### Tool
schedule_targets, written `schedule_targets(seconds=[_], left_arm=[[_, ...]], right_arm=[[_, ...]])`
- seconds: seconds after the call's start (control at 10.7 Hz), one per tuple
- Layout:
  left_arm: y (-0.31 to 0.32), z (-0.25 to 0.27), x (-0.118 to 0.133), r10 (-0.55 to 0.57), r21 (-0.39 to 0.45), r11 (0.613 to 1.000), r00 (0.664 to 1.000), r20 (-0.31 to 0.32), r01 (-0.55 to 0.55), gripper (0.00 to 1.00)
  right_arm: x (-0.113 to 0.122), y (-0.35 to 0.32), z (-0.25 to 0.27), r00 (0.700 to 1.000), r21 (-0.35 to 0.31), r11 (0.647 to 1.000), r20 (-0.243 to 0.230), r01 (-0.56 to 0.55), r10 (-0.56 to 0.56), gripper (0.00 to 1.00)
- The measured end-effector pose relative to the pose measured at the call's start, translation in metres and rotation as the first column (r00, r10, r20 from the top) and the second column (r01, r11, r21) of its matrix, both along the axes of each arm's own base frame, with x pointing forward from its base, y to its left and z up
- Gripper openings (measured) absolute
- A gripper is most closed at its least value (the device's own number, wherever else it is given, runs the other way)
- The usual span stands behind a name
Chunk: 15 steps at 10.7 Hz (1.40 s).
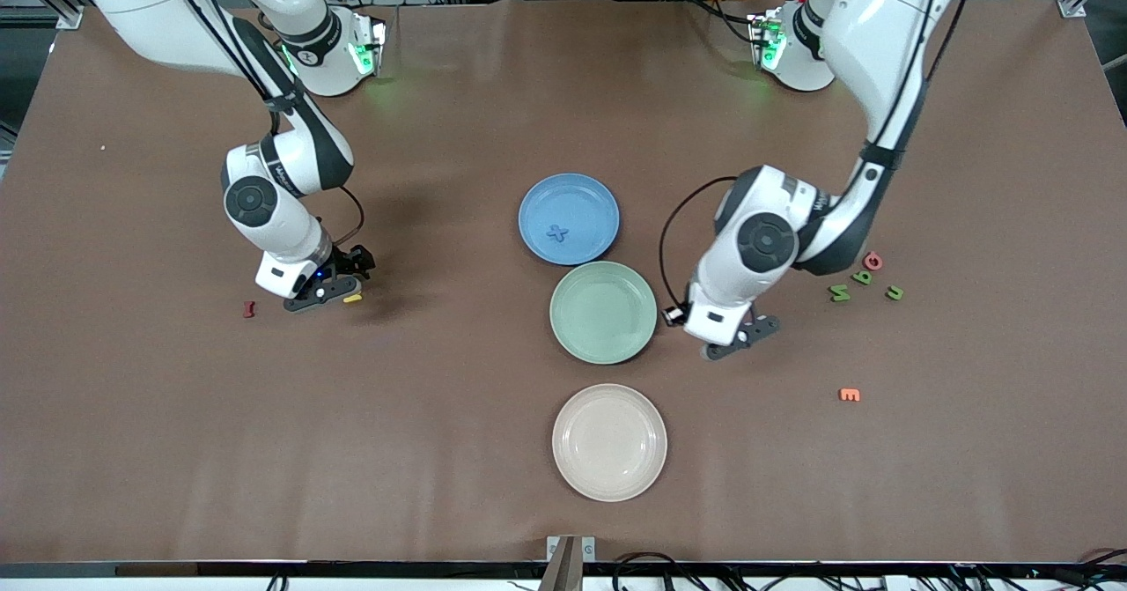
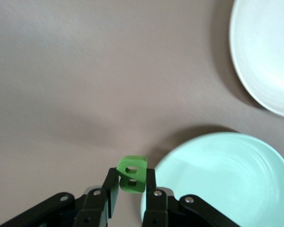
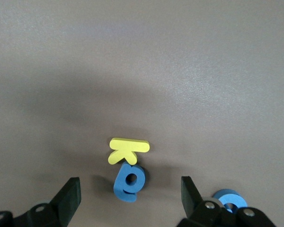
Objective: Sort letters by color into matching plates
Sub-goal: 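Carry the green B onto the green plate and open the left gripper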
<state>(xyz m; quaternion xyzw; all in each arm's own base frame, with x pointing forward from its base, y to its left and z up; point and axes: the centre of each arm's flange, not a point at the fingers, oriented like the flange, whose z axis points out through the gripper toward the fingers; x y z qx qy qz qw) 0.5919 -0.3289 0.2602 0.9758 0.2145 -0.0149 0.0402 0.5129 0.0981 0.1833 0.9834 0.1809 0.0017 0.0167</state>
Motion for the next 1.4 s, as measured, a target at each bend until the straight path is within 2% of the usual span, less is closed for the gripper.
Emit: schedule_targets(seconds=[0.28, 0.47, 0.56, 1.03, 1.12, 1.31, 1.4], left_arm=[[-0.039, -0.003, -0.021, 0.02, 0.001, 1.0, 1.0, -0.009, -0.02, 0.27], [-0.062, -0.02, -0.032, 0.046, 0.008, 0.999, 0.998, -0.03, -0.046, 0.27], [-0.072, -0.029, -0.035, 0.051, 0.009, 0.999, 0.998, -0.037, -0.051, 0.31], [-0.075, -0.033, -0.026, 0.068, 0.007, 0.998, 0.997, -0.026, -0.067, 0.95], [-0.072, -0.027, -0.02, 0.065, 0.002, 0.998, 0.998, -0.013, -0.065, 0.99], [-0.039, -0.008, 0.006, 0.04, 0.002, 0.999, 0.999, 0.018, -0.04, 1.0], [-0.012, 0.001, 0.019, 0.003, 0.018, 1.0, 1.0, 0.007, -0.004, 1.0]], right_arm=[[-0.002, 0.0, -0.001, 1.0, 0.0, 1.0, -0.002, -0.002, 0.002, 0.94], [-0.006, 0.0, -0.005, 1.0, -0.001, 1.0, -0.012, -0.003, 0.003, 0.91], [-0.008, 0.0, -0.006, 1.0, -0.004, 1.0, -0.016, -0.01, 0.01, 0.89], [-0.011, 0.001, -0.01, 1.0, -0.009, 1.0, -0.014, -0.027, 0.027, 0.82], [-0.011, 0.001, -0.01, 1.0, -0.006, 1.0, -0.008, -0.028, 0.028, 0.81], [-0.011, 0.002, -0.014, 0.999, -0.005, 0.999, -0.002, -0.039, 0.039, 0.74], [-0.012, 0.004, -0.014, 0.999, -0.007, 0.999, 0.002, -0.052, 0.052, 0.67]])
